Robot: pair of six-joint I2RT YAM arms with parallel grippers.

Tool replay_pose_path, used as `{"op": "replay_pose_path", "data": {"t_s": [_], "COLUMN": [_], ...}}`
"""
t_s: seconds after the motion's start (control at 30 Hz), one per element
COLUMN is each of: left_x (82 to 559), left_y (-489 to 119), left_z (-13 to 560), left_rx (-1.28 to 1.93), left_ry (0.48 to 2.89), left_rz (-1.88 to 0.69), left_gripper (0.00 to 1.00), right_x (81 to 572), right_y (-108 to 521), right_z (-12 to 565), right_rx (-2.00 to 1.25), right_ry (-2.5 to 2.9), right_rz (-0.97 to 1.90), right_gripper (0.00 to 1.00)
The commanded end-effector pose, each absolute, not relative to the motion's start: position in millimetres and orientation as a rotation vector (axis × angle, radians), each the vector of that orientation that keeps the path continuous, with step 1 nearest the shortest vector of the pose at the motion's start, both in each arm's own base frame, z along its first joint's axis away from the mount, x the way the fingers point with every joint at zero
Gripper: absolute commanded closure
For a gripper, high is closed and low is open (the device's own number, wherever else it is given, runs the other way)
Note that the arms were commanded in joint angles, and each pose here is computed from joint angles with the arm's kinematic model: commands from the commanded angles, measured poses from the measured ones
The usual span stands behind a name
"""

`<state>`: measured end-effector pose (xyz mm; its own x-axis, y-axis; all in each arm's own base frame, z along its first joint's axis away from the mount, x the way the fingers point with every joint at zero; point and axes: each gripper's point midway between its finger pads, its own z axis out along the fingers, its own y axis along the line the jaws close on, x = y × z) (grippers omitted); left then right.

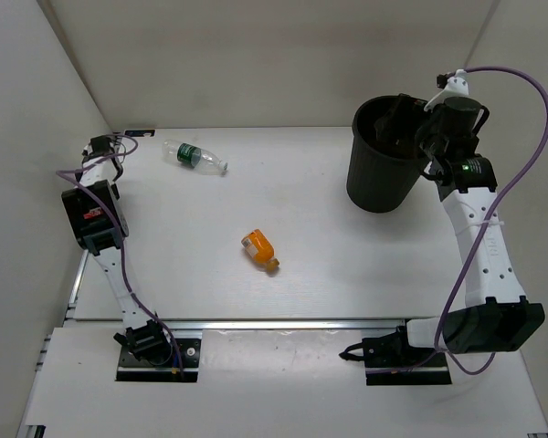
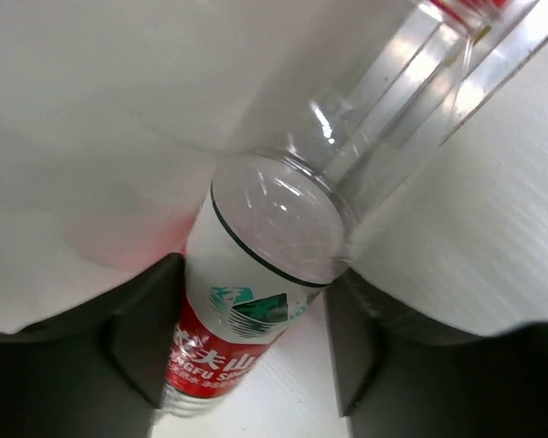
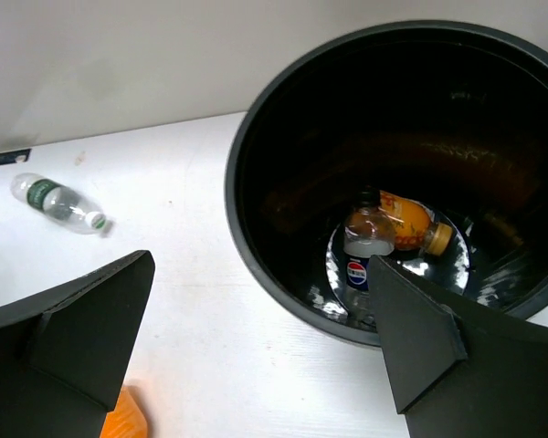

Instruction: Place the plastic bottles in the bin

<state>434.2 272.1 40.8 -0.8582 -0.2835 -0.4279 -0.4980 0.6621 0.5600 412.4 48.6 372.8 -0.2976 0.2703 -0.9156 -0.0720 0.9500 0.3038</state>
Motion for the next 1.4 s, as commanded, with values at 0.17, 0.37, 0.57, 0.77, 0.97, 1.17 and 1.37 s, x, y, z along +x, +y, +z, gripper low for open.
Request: {"op": "replay_pose_path", "data": {"t_s": [0.17,0.37,0.57,0.77,0.97,1.17,1.37], "left_x": [448.9,455.4,468.3,419.5,318.9,253.0,228.9], "left_y": [259.6,230.2,123.9,-92.6,-239.2,-280.2,-287.4], "left_z": [90.3,160.5,241.7,289.4,276.0,286.1,289.4], "left_rx": [-0.65,-0.661,-0.514,0.001,0.43,0.577,0.609], "left_ry": [2.46,2.356,2.205,2.096,2.034,1.91,1.871], "left_rz": [1.009,0.786,0.252,-0.512,-1.019,-1.423,-1.527], "left_gripper": [0.54,0.54,0.58,0.61,0.58,0.62,0.61], "right_x": [396.8,389.4,375.9,336.7,307.5,298.7,289.2], "right_y": [68.3,103.7,159.0,221.0,262.0,269.9,293.5], "right_z": [410.5,393.1,353.4,333.0,351.6,344.6,328.0], "right_rx": [0.098,-0.004,-0.165,-0.371,-0.485,-0.424,-0.44], "right_ry": [1.724,1.775,1.877,1.879,1.757,1.723,1.735], "right_rz": [0.388,0.448,0.57,0.901,1.108,1.21,1.278], "right_gripper": [0.01,0.01,0.01,0.01,0.01,0.01,0.01]}}
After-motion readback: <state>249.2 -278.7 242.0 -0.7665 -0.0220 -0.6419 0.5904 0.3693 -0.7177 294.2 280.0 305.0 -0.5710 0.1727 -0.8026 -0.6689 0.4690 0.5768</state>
